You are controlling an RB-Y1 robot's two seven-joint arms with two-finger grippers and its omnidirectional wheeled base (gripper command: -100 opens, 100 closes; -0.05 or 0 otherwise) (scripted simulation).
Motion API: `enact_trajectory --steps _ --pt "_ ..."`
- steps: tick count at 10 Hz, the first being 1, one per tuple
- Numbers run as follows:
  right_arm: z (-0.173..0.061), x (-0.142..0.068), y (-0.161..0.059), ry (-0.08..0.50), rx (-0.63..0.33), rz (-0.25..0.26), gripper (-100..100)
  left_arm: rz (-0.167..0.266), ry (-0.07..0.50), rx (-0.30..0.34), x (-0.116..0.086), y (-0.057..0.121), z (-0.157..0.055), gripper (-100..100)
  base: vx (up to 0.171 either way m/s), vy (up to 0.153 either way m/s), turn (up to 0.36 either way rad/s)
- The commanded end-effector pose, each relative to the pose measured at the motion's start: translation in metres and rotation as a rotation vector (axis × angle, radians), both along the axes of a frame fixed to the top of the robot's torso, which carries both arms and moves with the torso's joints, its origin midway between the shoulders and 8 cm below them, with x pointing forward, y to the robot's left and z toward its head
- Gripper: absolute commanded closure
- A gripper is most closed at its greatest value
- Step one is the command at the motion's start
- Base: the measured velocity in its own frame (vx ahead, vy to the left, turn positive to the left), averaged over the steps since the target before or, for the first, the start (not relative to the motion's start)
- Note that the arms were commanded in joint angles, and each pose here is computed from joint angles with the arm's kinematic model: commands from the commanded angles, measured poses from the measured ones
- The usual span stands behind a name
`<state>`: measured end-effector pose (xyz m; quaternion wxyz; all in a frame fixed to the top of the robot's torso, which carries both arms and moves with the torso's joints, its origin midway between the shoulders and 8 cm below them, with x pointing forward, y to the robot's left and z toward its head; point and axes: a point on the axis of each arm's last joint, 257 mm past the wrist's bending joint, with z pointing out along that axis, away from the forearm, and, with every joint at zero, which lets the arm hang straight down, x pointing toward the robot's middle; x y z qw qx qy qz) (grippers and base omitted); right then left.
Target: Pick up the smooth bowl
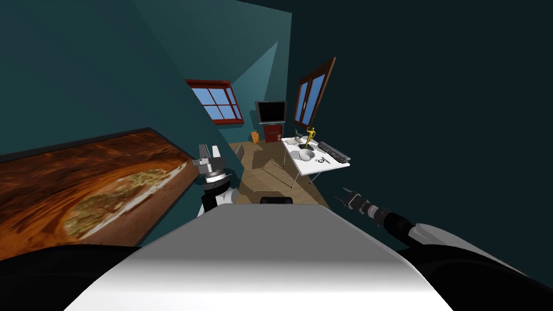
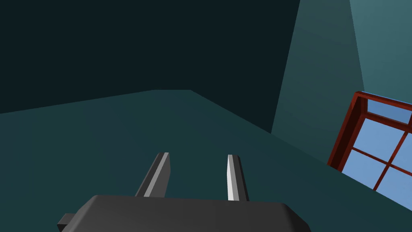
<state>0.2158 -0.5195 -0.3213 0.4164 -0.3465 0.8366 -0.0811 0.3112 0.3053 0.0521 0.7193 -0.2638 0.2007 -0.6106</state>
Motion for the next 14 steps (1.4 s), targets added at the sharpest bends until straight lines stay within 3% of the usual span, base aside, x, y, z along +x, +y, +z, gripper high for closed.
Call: enact_trajectory --steps 1,9,14 --pt "-0.002 -0.004 -0.014 0.040 -0.063 0.038 -100 0.000 0.000 0.000 0.000 0.000 0.000 0 0.049 0.080 0.121" --pt "0.011 0.002 -0.065 0.177 -0.297 0.213 -100 0.000 0.000 0.000 0.000 0.000 0.000 0 0.055 0.058 0.107" --pt "0.025 0.013 -0.086 0.236 -0.401 0.298 -100 0.000 0.000 0.000 0.000 0.000 0.000 0 0.062 0.042 0.105"
